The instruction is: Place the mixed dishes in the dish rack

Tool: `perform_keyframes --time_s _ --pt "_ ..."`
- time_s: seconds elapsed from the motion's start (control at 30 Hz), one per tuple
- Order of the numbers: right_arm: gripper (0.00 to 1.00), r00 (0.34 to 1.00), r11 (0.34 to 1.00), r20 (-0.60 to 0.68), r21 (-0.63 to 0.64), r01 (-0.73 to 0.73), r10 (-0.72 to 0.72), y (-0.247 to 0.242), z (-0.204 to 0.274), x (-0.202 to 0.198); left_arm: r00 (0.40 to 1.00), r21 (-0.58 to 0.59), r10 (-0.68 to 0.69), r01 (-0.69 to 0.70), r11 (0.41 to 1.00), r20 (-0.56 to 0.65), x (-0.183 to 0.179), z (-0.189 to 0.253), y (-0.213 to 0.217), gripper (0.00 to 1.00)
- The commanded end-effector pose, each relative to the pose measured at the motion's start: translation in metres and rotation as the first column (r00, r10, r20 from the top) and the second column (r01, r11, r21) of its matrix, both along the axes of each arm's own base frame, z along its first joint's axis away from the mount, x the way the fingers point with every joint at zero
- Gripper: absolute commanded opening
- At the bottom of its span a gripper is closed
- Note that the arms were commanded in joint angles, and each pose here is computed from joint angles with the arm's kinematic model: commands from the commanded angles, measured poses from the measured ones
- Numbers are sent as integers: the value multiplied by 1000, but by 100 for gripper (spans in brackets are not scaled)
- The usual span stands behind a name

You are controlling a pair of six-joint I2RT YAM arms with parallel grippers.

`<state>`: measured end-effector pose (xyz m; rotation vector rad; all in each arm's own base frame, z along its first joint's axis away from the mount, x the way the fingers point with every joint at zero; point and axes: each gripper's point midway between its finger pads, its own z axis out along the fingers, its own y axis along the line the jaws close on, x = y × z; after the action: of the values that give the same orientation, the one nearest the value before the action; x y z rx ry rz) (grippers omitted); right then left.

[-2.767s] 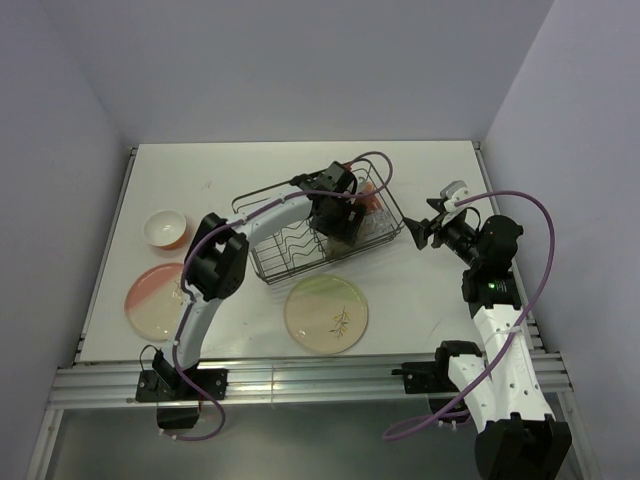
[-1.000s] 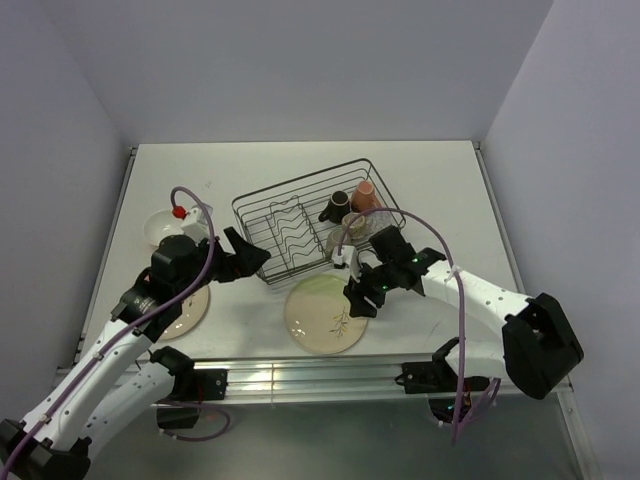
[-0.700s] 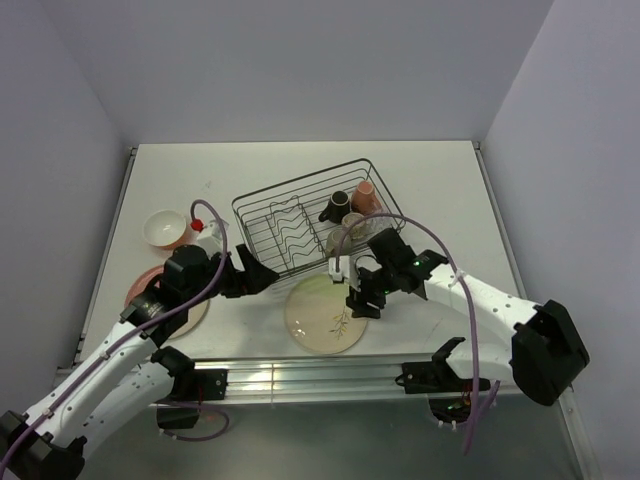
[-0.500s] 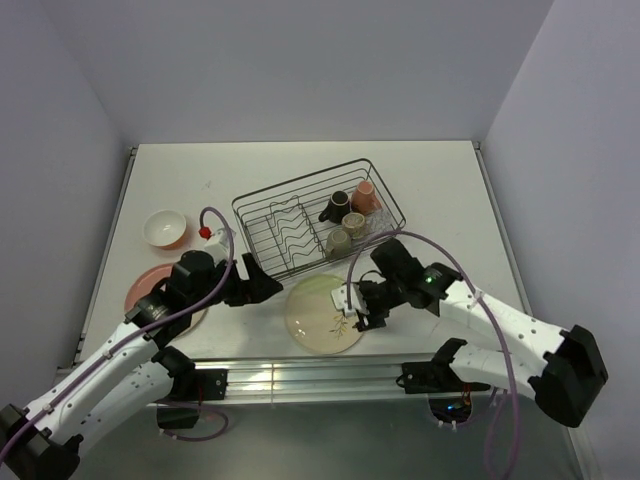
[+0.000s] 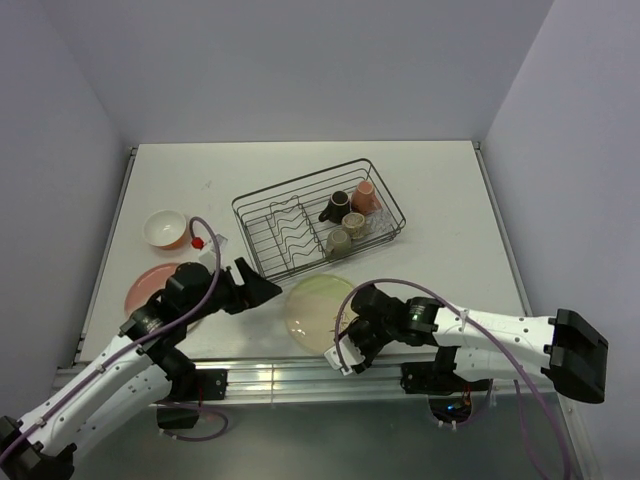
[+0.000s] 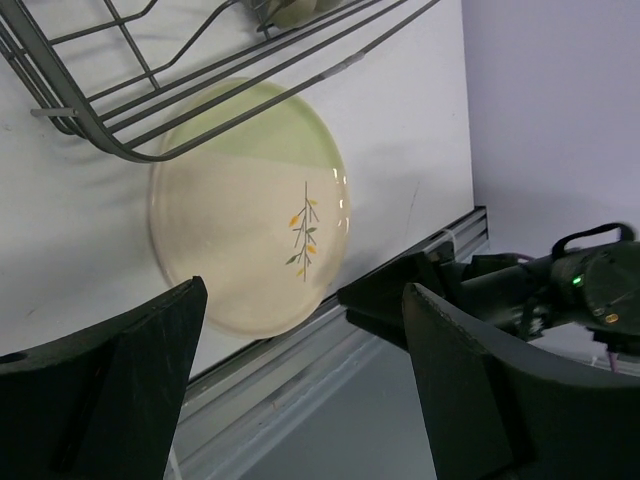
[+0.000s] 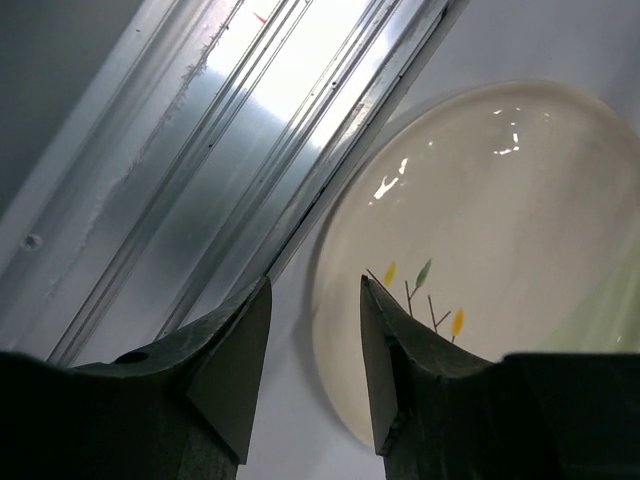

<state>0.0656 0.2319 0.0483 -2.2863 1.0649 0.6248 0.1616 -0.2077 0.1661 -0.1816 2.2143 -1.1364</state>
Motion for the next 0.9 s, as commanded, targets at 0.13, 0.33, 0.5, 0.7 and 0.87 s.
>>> perform_keyframes --time_s 0.13,0.33,0.5,0.7,0.87 --pt "46 995 999 96 0 38 -38 6 -15 10 998 -104 69 -68 992 8 4 21 1 86" --pt "43 990 998 128 -36 57 -52 3 -27 13 996 -138 89 -91 986 -17 5 24 0 86" --pt "41 990 996 134 -69 54 -45 4 -31 16 995 -159 89 -95 983 -43 3 23 -2 86" --pt "29 991 992 129 -120 42 -27 1 -37 16 993 -195 92 -105 975 -73 -1 20 -2 86" --pt "15 990 982 121 -165 90 -71 3 -41 20 989 -228 100 -123 966 -111 -4 13 -2 86"
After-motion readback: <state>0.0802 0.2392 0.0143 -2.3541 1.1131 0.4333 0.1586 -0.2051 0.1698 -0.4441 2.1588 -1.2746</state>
